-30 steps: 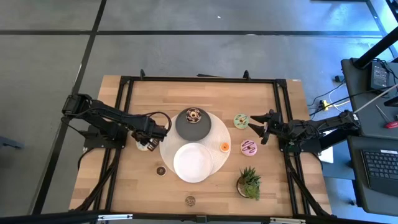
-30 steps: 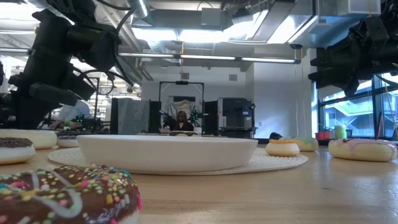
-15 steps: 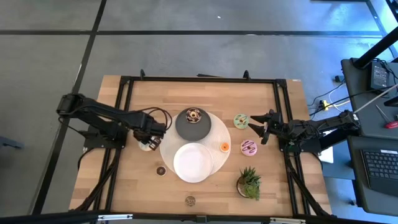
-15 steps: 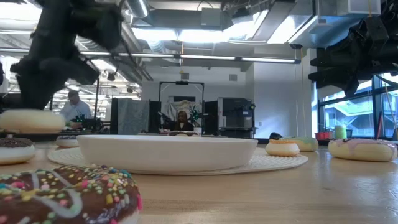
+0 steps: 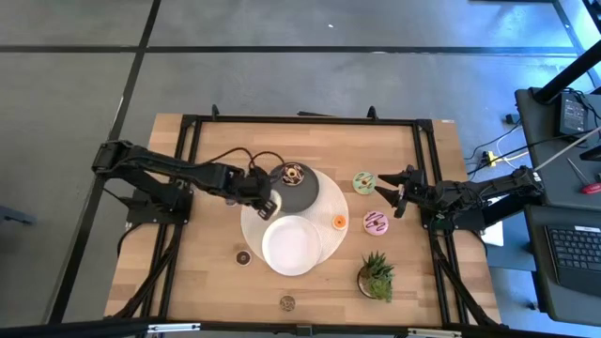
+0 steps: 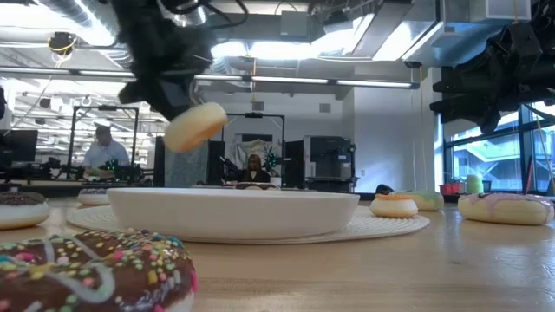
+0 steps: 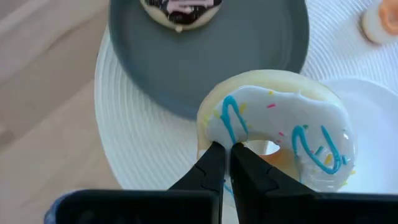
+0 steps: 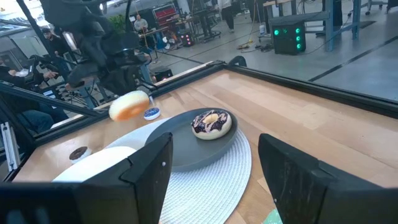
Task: Pick & Place donuts
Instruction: Put the big white donut on the gray plate
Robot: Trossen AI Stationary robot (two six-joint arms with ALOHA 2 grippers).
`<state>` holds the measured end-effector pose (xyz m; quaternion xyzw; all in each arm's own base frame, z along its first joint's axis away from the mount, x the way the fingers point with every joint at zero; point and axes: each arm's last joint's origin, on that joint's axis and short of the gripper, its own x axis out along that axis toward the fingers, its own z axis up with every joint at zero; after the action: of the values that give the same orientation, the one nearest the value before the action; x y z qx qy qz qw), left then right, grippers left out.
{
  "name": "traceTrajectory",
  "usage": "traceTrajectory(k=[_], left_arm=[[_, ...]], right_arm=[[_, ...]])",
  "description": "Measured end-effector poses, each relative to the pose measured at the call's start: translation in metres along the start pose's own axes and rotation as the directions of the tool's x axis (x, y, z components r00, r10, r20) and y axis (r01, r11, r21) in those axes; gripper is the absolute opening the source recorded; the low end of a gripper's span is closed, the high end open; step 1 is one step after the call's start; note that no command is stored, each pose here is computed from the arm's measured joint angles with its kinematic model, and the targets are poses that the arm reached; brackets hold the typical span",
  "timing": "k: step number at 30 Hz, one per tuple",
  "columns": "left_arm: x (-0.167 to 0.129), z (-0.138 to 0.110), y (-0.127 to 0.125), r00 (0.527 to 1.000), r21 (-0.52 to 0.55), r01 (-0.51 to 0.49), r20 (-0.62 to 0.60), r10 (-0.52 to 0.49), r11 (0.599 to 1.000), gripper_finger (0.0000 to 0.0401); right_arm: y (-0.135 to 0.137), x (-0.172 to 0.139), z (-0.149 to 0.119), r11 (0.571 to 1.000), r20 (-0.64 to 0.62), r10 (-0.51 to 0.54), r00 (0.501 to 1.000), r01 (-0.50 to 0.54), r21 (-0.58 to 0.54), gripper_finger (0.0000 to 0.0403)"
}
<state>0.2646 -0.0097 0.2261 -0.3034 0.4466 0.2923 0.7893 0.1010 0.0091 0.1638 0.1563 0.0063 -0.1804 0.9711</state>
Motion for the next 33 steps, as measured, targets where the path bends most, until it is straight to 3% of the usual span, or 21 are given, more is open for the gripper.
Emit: traceTrajectory(k=[11,17,33], left_arm=[[0.041,0.044,-0.032,0.998,0.146,-0.047,-0.028,0.052,0.988,0.0012],[0.068,0.064,-0.032,0.994,0.132,-0.085,-0.053,0.093,0.988,0.0013],[0.095,0.068,-0.025,0.985,0.158,-0.095,-0.128,0.116,0.983,0.0015]], right_arm=[[0.0,0.0,0.0,1.0,0.0,-0.001,1.0,0.001,0.001,0.0239],[0.0,0.0,0.0,1.0,-0.001,-0.001,1.0,0.001,0.0,0.0239],[0.0,0.0,0.0,1.0,-0.001,-0.001,1.0,0.001,-0.023,0.0239]])
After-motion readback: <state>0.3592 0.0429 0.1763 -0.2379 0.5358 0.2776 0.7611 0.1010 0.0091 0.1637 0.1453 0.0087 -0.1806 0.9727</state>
